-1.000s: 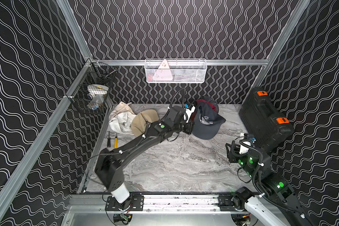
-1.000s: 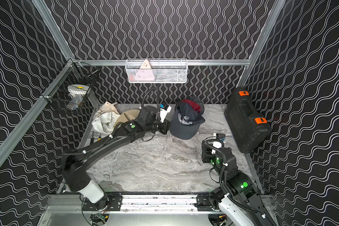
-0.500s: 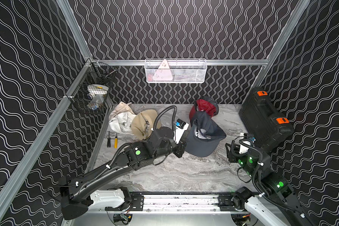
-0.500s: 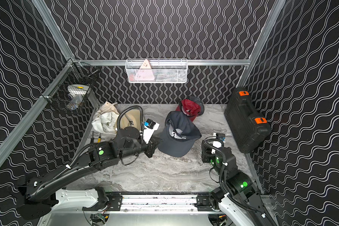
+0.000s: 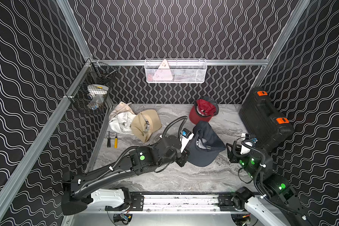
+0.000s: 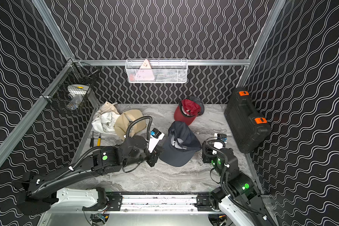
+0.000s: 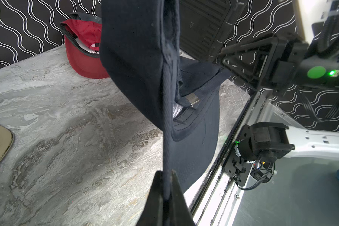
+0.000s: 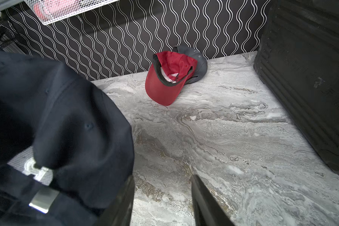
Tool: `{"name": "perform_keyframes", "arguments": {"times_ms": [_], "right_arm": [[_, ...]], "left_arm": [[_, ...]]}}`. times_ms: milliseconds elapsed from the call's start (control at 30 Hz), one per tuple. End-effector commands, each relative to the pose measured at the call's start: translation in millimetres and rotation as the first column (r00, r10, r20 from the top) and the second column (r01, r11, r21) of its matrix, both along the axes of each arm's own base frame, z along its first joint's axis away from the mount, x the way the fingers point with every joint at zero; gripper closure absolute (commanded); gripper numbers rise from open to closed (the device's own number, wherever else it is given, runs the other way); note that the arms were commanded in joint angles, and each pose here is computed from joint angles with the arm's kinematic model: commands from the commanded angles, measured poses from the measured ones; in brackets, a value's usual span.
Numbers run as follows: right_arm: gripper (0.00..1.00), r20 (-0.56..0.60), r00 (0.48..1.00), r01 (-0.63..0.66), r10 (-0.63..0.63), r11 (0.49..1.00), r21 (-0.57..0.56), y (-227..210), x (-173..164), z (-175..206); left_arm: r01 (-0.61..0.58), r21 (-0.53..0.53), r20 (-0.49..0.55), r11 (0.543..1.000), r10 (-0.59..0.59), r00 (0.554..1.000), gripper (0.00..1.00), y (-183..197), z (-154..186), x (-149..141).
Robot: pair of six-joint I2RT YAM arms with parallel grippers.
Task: Open the adjustable buckle of the baseball cap
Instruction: Pick up the baseball cap.
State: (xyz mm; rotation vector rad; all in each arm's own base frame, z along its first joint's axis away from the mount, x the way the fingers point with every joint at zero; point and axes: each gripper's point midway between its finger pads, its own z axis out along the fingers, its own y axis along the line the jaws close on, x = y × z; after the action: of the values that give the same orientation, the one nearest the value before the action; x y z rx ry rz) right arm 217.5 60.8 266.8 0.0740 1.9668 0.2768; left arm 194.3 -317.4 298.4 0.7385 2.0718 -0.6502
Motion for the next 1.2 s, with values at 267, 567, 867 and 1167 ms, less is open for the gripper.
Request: {"name": "perform_keyframes", "arguments": {"times_ms": [267, 567, 867, 1167], "right_arm": [[0.46, -0.073, 0.995, -0.057, 0.061, 0.997, 0.049, 23, 12, 1], [0.41, -0.173, 0.953, -0.240, 0.248, 0.968, 0.069, 68, 26, -12], [0.38, -0.236, 0.870, -0.418, 0.432, 0.902, 0.110, 99, 13, -15], [0.38, -0.307, 0.824, -0.433, 0.476, 0.879, 0.200, 115, 12, -31]], "left_arm": [[-0.004, 0.092, 0.015, 0.996, 0.003, 1.000, 1.00, 29, -21, -14], [-0.046, 0.101, 0.058, 0.994, 0.040, 0.997, 1.00, 59, -22, -18], [-0.075, 0.112, 0.095, 0.991, 0.065, 0.993, 1.00, 72, -25, -16], [-0.101, 0.114, 0.136, 0.988, 0.085, 0.987, 1.00, 76, -18, -11]]}}
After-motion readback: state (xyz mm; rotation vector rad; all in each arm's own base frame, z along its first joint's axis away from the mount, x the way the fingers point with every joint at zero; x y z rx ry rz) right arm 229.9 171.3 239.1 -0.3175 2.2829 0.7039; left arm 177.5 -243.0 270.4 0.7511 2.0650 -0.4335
